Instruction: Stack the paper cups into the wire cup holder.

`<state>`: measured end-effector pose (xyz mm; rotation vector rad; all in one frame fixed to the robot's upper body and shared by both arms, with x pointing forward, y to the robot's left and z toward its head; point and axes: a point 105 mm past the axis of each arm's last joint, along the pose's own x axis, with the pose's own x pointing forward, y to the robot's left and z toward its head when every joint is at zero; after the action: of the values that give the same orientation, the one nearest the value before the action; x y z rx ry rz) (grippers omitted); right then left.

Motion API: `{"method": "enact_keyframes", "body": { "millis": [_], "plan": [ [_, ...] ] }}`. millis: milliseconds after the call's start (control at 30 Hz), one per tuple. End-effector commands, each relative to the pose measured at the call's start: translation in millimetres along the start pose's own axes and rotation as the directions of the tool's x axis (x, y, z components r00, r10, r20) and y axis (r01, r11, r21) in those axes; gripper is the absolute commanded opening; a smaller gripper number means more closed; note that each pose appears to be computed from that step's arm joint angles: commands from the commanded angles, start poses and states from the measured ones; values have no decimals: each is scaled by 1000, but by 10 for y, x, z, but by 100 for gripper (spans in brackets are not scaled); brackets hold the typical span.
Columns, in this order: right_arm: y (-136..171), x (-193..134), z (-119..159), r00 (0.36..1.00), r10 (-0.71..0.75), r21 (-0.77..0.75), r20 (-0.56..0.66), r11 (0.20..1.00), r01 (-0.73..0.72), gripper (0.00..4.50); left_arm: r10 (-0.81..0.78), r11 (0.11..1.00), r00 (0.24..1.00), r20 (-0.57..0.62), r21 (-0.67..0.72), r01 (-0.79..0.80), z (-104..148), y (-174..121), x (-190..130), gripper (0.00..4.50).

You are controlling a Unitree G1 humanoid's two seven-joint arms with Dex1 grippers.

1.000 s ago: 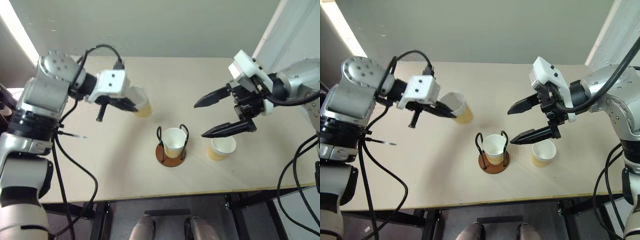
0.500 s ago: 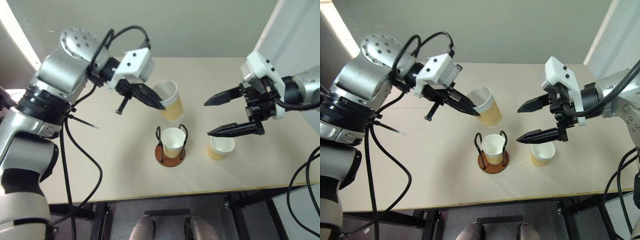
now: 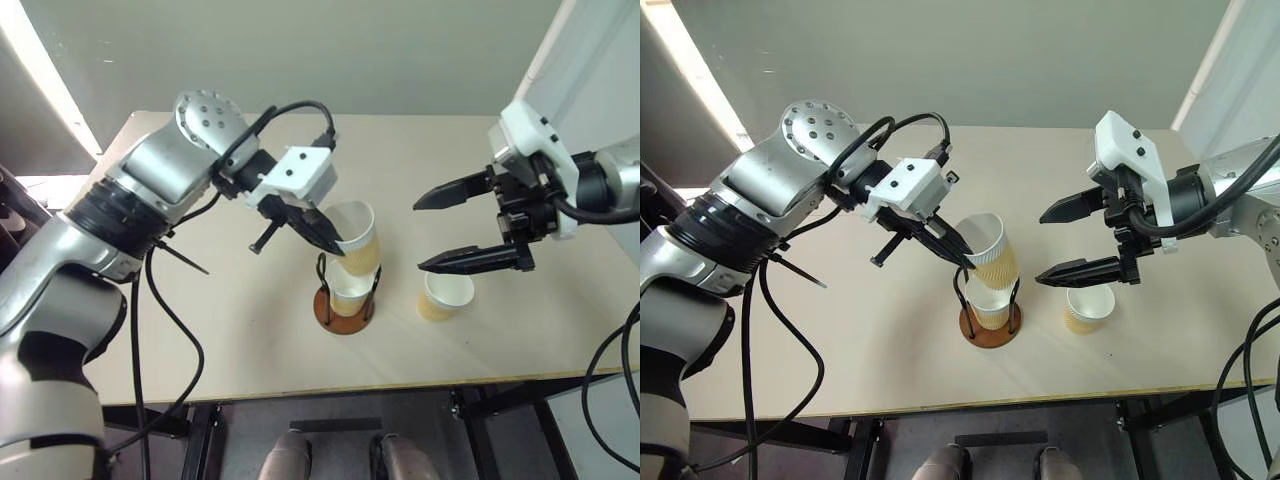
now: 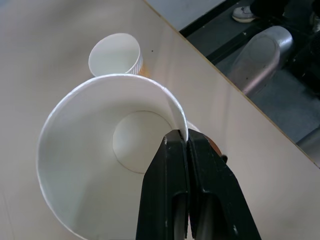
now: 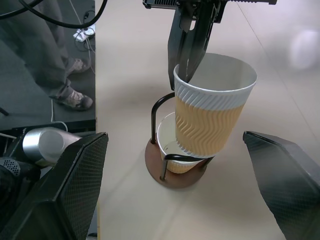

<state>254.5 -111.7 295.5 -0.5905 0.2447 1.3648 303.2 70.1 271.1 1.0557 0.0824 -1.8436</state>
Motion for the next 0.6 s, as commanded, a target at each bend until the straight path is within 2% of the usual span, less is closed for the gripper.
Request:
{"method": "enact_keyframes", "body": {
  "millis": [33, 600],
  "plan": [
    [11, -94, 85, 999, -35, -35, 12, 999, 35, 450, -56, 997, 998, 6, 62, 55, 123, -44, 16, 2],
    [-12, -100, 109, 999, -36, -28, 27, 999, 37, 450, -79, 995, 996, -45, 50, 81, 80, -161, -48, 2]
  ]
}}
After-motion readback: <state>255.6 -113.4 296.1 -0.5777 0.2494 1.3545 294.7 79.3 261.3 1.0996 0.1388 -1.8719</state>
